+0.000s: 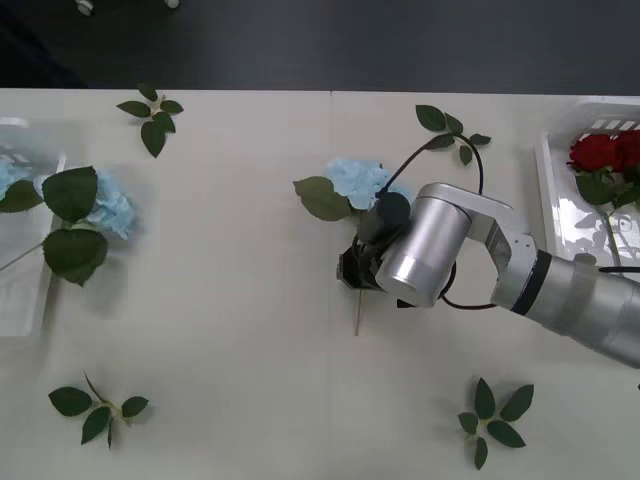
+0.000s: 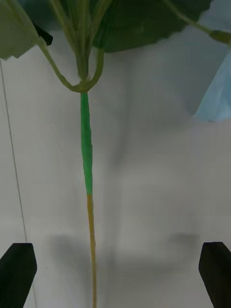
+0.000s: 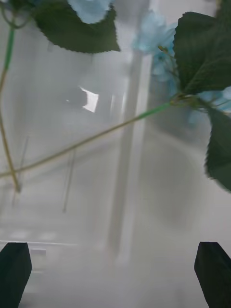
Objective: Put the red flowers into the right box and the blue flowers into the left box
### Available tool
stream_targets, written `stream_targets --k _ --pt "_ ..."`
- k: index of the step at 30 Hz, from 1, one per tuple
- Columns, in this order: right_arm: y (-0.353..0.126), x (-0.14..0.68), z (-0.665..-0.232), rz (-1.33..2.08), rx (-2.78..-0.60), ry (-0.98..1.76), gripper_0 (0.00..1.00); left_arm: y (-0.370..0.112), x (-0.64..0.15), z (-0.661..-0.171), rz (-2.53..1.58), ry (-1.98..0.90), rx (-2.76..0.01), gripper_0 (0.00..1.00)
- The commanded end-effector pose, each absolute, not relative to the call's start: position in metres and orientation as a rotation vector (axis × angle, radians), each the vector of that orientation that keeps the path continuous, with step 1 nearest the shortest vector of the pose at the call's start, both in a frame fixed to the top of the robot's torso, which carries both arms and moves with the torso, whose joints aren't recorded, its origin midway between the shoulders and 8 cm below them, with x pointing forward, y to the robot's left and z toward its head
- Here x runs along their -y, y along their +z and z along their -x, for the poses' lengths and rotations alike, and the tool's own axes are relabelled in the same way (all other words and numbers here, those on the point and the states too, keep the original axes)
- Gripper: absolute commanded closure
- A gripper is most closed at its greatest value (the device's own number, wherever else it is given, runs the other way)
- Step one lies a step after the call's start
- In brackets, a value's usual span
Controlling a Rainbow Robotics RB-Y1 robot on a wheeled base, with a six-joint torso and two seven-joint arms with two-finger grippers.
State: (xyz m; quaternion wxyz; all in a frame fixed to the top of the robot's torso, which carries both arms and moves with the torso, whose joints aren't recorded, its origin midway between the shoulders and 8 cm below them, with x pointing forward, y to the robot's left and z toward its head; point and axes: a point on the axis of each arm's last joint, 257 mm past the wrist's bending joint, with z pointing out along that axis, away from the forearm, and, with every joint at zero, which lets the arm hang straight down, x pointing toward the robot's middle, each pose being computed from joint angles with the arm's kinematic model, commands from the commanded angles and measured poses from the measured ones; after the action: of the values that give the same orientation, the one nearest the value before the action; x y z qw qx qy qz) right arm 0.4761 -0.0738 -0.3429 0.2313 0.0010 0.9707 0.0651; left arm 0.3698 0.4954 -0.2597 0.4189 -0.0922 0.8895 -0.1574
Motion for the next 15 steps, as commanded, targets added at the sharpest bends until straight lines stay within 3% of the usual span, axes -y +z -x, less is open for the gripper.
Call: stream_targets --k 1,15 --pt "-0.325 0.059 -0.488 0.049 -2.631 0.184 0.00 -0.223 -0.477 -0.362 0.183 -0.461 -2.191 0.00" --pt "-0.334 0.078 -0.495 0.043 -2.653 0.127 0.00 -0.159 -0.410 -0.365 -0.062 -0.689 -1.969 0.00"
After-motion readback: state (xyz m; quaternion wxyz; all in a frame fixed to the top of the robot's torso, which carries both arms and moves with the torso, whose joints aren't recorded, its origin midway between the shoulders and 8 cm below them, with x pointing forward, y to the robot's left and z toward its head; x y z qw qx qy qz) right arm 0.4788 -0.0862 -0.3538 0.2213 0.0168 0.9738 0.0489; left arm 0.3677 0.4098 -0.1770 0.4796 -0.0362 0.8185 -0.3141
